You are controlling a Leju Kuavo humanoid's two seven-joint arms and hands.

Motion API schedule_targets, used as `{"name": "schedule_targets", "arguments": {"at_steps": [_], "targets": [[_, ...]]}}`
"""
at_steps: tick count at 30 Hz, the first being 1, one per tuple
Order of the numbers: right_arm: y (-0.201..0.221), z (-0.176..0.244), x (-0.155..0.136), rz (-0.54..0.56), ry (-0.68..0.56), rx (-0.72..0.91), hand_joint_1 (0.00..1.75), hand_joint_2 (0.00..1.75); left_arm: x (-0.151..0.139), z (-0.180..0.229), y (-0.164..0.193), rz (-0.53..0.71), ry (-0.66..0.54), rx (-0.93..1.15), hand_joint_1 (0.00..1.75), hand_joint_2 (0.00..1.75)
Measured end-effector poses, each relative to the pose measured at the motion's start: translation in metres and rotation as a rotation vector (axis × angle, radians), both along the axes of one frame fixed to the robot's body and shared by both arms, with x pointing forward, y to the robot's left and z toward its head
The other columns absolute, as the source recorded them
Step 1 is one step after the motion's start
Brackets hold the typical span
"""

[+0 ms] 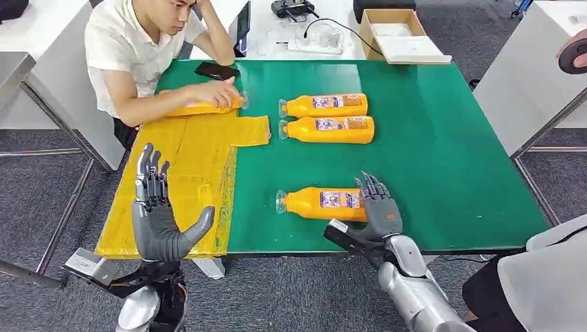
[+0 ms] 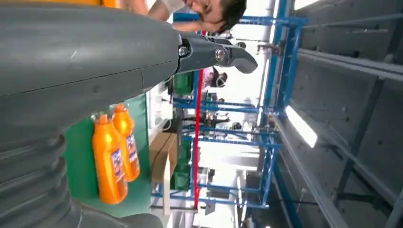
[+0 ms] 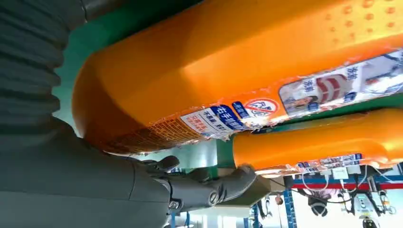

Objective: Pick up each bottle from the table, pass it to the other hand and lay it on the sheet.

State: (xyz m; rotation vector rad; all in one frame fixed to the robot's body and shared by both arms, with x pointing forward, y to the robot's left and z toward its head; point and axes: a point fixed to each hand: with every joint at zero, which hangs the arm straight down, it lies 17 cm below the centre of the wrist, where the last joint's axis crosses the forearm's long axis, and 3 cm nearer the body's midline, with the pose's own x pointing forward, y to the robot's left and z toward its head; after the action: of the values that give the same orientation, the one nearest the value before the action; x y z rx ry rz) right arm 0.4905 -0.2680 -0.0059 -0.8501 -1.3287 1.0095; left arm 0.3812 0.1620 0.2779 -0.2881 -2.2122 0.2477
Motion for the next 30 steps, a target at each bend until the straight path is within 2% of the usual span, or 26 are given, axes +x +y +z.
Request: {"name": "schedule_targets", "arguments": {"at_steps": [8, 13, 14, 15, 23, 30], "targets": [[-0.005, -0.013, 0.006, -0.021, 0.095, 0.009, 0.00, 1.75, 0.006, -0.007, -0.012, -0.042, 0.038, 0.017, 0.00, 1.75], [-0.007, -0.017, 0.006, -0.029, 0.114, 0.007, 0.00, 1.75, 0.007, -0.011, -0.017, -0.064, 0.054, 0.016, 0.00, 1.75], [-0.008, -0.019, 0.006, -0.033, 0.128, 0.007, 1.19, 1.75, 0.008, -0.013, -0.019, -0.079, 0.068, 0.009, 0.00, 1.75], [-0.008, -0.021, 0.006, -0.034, 0.145, 0.007, 1.73, 1.75, 0.009, -0.015, -0.021, -0.102, 0.084, -0.003, 0.00, 1.75], [-0.008, -0.030, 0.013, -0.019, 0.281, -0.002, 1.75, 1.75, 0.016, -0.028, -0.039, -0.270, 0.183, -0.087, 0.00, 1.75], [-0.013, -0.026, 0.020, -0.012, 0.301, -0.048, 1.75, 1.75, 0.020, -0.036, -0.046, -0.308, 0.216, -0.098, 0.00, 1.75]]}}
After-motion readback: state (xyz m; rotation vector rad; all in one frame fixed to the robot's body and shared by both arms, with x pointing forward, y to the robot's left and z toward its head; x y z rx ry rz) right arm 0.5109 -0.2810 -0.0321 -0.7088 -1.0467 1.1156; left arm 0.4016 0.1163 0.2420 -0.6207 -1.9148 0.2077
